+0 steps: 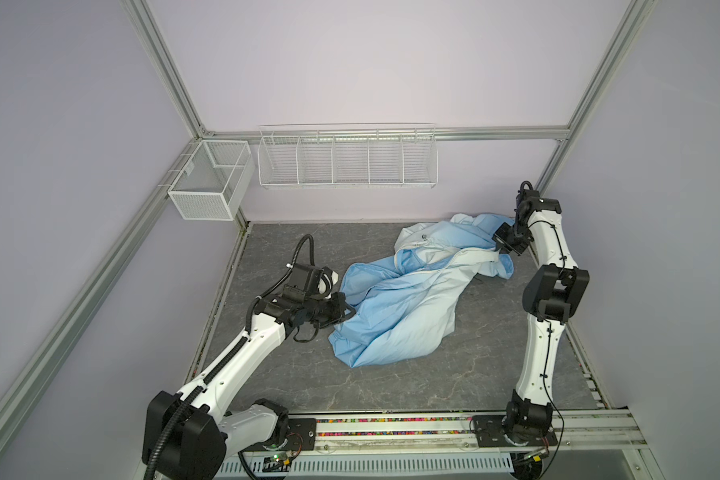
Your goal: Zip up the jacket
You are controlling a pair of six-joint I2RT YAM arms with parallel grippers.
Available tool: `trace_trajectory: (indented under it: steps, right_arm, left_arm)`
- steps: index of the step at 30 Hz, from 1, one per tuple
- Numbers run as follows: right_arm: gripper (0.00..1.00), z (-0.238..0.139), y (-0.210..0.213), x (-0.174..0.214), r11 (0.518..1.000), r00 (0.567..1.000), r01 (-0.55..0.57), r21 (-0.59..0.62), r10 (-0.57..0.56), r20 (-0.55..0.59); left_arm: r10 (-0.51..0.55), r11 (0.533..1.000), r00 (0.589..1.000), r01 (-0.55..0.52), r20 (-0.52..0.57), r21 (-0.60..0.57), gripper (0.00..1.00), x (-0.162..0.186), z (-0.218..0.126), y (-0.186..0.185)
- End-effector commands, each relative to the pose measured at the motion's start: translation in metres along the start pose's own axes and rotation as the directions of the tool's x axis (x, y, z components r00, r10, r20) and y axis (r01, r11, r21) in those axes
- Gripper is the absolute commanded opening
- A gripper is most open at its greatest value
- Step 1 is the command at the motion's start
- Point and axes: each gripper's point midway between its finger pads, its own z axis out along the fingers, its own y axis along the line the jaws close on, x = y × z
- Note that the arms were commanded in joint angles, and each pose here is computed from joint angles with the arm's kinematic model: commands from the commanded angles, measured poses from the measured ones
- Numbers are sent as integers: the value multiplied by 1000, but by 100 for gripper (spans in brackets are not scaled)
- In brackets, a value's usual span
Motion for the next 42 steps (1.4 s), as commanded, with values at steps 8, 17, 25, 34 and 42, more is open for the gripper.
trace_trajectory:
  steps: [8,17,25,34,42]
  right_arm:
    - [69,-32,-12,5,1000,999,15,0,-15,51]
    - [78,-78,-6,49,994,989,93,-58,-85,118]
    - [77,-49,6,164,972,984,176,-152,-179,-3]
    - [72,37,22,236,971,958,192,-140,-217,-190]
    - [71,63,20,222,978,949,194,-75,-206,-237]
  left_arm:
    - [25,988,995,-10,99,-154,62,-28,-32,10]
    - [-42,913,949,164,313,-374,65,-71,-89,54]
    - [-75,966,947,147,311,-213,68,-131,-31,35]
    - [-37,970,993,62,109,-233,65,-191,82,41]
    - [146,911,988,-111,59,-396,65,-210,110,56]
